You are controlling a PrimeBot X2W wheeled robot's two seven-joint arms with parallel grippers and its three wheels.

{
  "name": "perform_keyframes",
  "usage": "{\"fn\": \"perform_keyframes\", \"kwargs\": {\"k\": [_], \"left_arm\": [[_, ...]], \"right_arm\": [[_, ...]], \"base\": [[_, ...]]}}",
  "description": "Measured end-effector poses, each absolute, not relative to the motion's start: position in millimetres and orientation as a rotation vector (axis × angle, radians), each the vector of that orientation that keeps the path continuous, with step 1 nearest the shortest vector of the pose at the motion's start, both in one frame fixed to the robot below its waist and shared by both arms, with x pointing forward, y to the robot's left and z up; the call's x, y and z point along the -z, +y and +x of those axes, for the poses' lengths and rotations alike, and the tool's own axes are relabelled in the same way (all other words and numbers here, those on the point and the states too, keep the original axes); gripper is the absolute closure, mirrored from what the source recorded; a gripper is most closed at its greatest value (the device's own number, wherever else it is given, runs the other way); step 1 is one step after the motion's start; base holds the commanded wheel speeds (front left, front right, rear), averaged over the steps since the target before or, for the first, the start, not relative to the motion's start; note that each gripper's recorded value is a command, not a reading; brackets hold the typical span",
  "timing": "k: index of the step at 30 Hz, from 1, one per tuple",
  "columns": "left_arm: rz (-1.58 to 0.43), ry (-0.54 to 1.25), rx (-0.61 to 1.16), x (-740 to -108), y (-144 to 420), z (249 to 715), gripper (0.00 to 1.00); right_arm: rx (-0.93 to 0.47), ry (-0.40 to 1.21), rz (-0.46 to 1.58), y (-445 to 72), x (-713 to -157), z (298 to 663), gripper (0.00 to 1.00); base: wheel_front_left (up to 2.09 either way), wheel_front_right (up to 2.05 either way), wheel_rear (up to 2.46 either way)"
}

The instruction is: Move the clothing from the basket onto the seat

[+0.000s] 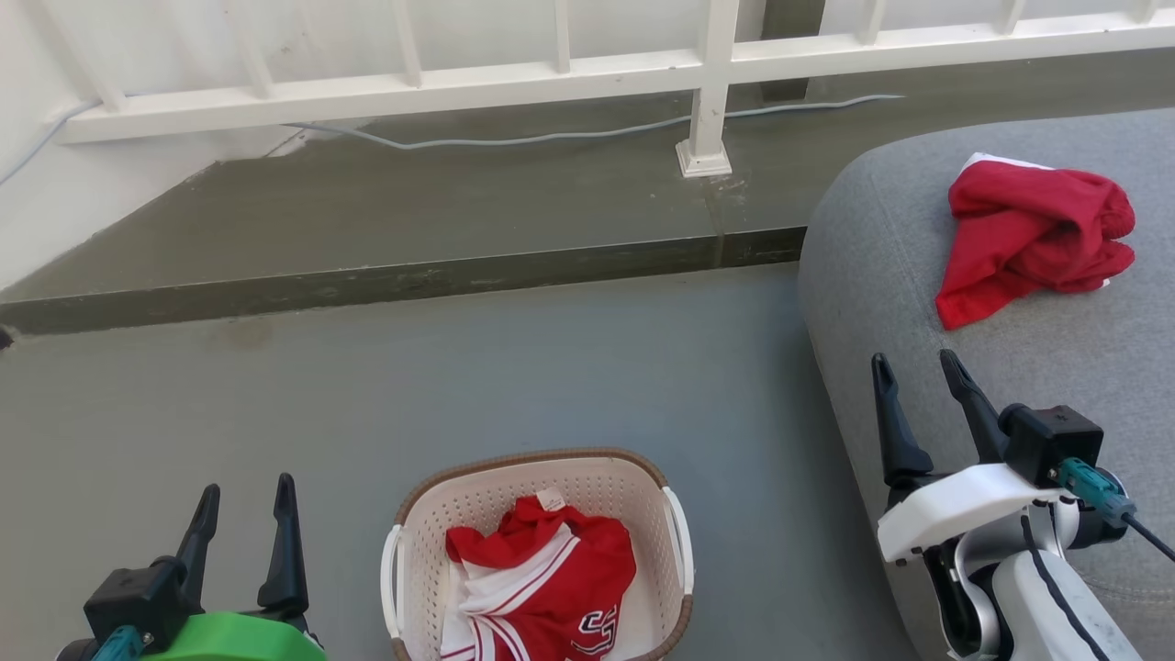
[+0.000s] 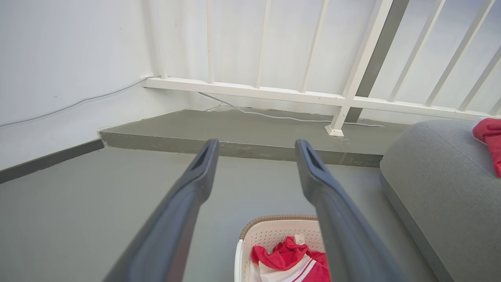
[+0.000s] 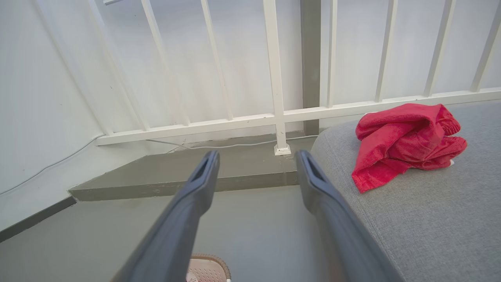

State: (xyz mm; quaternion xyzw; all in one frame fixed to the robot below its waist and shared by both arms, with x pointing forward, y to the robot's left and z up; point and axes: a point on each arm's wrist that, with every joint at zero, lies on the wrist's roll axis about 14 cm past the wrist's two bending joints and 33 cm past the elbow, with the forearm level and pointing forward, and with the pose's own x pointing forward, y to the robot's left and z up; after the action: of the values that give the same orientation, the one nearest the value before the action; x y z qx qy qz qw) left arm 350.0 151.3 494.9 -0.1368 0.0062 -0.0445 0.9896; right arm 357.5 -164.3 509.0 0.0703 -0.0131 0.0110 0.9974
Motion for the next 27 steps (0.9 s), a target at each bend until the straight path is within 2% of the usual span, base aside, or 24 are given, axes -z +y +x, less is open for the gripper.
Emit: {"fn": "perform_keyframes", "kwargs": {"k": [16,27], "left_arm": [[-0.256,0.072,0.112,-480.8,143.9,362.0,0.00],[-0.247,0.152,0.178,-460.4,121.1,402.4,0.00]], "right_arm": [[0.001,-0.001,0.144,-171.1,-502.9,368.2,0.00],[0.026,-0.025,0.131,-182.6,-506.8,409.6,0.00]], "base": [[0.00,0.00,0.00],[0.00,0.00,0.00]]}}
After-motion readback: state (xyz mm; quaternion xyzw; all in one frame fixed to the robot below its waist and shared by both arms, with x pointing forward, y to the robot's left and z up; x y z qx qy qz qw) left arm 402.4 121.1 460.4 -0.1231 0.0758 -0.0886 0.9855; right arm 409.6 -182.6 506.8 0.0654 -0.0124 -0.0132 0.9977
